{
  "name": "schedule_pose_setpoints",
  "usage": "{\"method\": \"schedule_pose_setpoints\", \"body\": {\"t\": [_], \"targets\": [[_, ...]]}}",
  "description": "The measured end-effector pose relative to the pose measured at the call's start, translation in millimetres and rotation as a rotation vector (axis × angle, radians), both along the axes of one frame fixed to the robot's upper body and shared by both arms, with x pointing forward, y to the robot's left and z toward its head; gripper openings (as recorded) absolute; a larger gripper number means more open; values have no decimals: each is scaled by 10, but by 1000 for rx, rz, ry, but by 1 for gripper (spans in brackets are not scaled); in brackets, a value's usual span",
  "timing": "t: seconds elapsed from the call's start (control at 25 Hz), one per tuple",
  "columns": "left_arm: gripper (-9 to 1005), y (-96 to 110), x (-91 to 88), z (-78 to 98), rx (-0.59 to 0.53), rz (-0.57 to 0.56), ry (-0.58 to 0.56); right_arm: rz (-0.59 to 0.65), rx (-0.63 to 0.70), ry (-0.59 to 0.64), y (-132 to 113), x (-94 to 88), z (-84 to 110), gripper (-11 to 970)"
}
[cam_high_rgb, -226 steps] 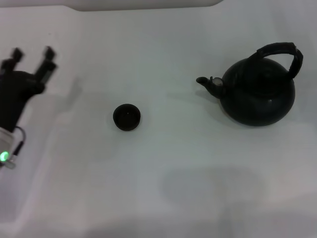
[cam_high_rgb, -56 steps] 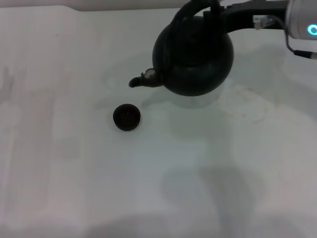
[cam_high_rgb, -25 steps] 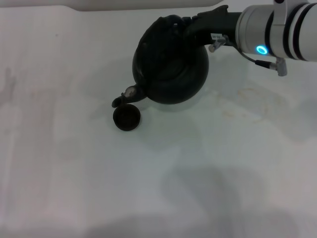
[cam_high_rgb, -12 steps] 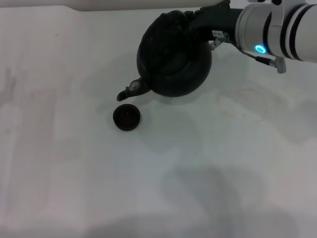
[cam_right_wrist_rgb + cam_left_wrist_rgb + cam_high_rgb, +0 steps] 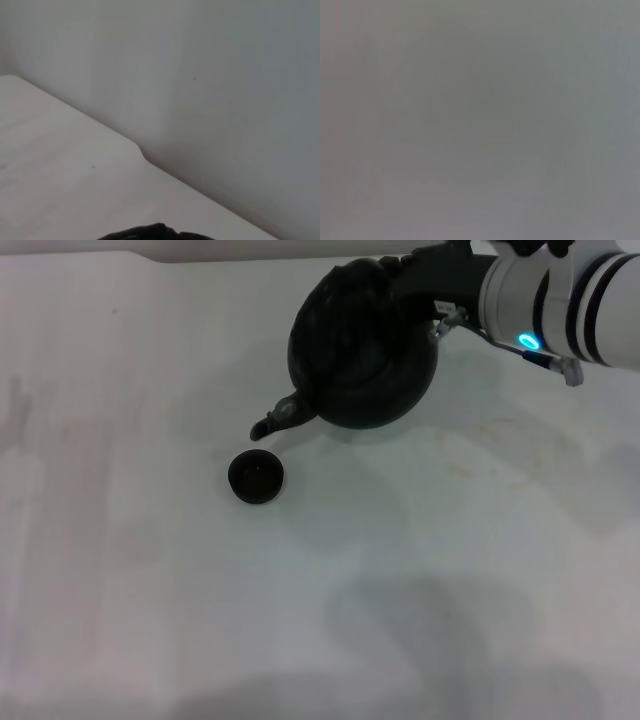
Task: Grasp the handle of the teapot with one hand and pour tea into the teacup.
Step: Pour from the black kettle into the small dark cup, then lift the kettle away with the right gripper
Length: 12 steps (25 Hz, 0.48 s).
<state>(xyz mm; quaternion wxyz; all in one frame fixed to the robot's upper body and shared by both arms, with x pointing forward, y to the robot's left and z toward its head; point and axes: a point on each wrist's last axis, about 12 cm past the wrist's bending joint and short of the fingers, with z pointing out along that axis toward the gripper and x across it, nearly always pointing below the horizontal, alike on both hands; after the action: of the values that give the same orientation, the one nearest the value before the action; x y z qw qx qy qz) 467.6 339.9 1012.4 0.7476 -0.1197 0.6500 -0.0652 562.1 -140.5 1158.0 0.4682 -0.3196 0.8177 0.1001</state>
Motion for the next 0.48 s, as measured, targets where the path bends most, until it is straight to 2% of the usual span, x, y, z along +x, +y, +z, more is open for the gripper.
{"method": "schedule_pose_setpoints", "body": {"t": [0.48], "targets": [[862, -13, -2, 8, 2, -3, -9, 34, -25, -37, 49, -33, 5, 215]]}}
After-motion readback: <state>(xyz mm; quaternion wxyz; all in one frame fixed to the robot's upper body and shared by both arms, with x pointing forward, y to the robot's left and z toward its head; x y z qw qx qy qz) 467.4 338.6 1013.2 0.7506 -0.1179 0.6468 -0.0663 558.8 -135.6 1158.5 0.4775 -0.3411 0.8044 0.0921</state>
